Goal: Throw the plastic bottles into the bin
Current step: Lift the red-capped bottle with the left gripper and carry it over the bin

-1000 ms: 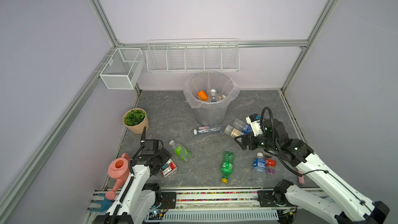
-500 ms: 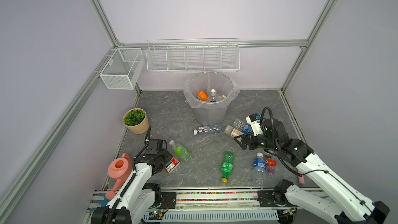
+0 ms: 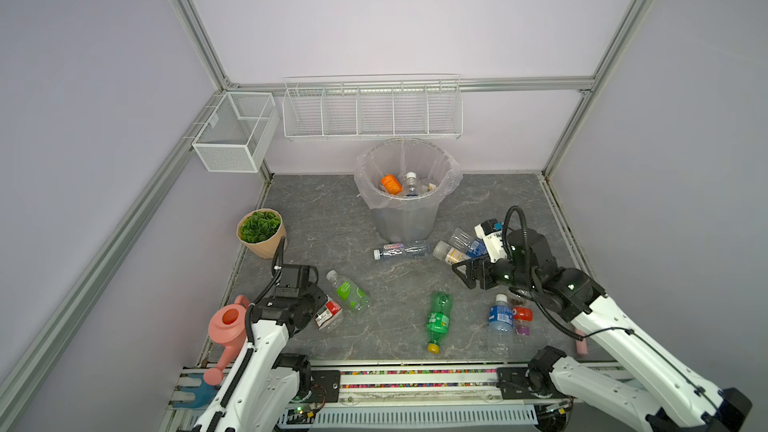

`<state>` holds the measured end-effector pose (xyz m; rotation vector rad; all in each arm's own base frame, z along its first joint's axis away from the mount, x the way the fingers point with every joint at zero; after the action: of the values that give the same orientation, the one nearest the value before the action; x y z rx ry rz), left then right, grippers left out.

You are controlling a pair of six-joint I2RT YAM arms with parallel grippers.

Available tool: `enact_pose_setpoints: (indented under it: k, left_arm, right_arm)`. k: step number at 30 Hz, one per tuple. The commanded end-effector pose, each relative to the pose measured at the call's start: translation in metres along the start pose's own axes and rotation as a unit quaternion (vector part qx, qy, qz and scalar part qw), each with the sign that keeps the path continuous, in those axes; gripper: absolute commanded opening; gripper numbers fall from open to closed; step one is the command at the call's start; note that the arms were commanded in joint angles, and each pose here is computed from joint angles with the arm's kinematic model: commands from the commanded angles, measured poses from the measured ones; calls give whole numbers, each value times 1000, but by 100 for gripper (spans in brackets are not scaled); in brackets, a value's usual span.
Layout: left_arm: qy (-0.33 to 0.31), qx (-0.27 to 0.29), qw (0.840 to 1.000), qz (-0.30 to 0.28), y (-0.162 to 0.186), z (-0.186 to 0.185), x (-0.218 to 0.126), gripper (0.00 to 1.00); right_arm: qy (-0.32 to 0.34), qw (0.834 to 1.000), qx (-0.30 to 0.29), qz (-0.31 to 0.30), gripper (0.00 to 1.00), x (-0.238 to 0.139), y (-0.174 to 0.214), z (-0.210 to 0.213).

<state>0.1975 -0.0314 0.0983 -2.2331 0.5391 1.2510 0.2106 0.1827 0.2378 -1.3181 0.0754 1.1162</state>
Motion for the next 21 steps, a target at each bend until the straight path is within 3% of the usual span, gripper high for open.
enact_pose_setpoints:
  k: [1,13,21]
  left_arm:
    - [1,3,1000,-31,-14,-10,-21,25]
    - [101,23,987,-121,-59,-74,-96,18]
    - [187,49,964,-181,-87,-131,-150,18]
  right_arm:
    - [-2,1000,1,-8,88,-5,-2,3]
    - [-1,1000,2,-6,88,-4,-1,2]
    - [0,1000,2,-8,88,-6,-2,2]
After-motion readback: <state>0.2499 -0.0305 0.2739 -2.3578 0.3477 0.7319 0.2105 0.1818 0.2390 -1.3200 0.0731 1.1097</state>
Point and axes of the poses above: each gripper's point midway between its finger pads, its own x axis out along the fingers, its own z axis along the line the jaws close on, y = z × x, the point moved 2 cm from there along -x, back along the fingers, and after that the axes turned 6 degrees about -x, right-handed, at the moved point
